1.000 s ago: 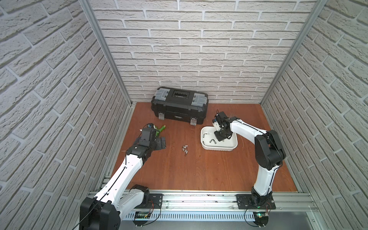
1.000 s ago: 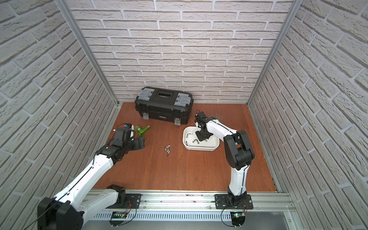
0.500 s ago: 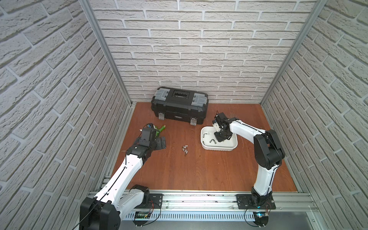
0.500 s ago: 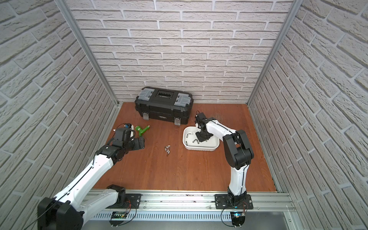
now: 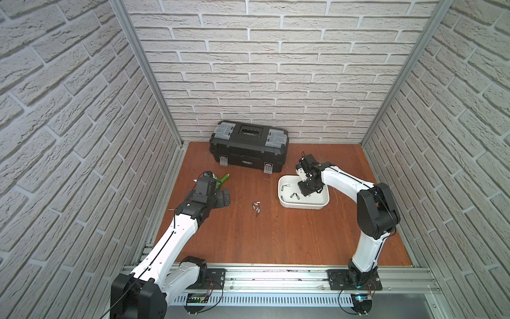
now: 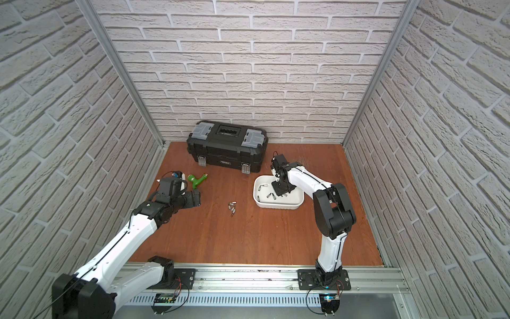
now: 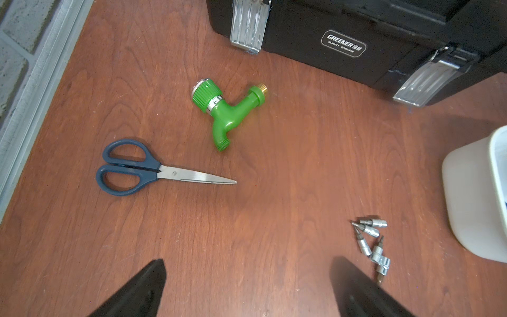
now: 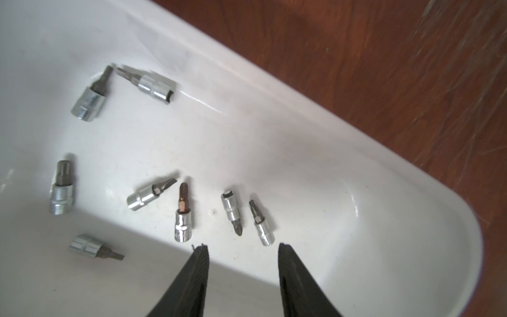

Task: Put the bit on the desktop into the storage box
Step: Place the screwdriver bit in the storage box, then pick up the screwdriver bit from the center of the board.

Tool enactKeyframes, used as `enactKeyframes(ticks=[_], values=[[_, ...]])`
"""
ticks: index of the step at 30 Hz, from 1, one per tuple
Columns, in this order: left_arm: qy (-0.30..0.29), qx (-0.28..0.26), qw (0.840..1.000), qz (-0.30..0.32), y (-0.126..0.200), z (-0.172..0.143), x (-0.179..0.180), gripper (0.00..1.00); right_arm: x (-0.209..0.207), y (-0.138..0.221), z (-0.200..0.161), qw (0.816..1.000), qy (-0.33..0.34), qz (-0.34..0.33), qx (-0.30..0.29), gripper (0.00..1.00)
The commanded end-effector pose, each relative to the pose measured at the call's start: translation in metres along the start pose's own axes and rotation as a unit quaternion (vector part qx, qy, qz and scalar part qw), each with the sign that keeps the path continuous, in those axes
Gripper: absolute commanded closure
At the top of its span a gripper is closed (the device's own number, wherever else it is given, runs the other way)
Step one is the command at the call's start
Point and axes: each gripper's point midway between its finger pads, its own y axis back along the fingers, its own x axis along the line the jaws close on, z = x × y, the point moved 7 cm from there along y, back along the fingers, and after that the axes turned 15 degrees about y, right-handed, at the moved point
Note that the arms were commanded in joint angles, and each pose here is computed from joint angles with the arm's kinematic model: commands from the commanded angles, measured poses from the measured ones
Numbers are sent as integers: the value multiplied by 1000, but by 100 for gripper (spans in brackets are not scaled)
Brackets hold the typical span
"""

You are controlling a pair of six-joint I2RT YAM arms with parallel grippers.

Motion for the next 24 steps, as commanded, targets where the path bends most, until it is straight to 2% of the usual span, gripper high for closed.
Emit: enactKeyframes(ticks=[1, 6, 14, 18, 24], values=[[5, -3, 1000, -3, 0, 1, 1, 2, 3, 32, 3, 999, 10, -5, -34, 50], [8, -1, 1000, -7, -2, -1, 1, 2, 15, 63, 11, 997, 38, 0, -73, 44], [16, 5, 1000, -14, -4, -3, 0, 2, 58, 99, 35, 986, 121, 8, -116, 36], [17, 6, 1000, -14, -5, -4, 0, 2, 83, 102, 50, 978, 167, 20, -122, 35], [17, 5, 1000, -12, -4, -4, 0, 2, 122, 88, 71, 968, 222, 44, -110, 36]])
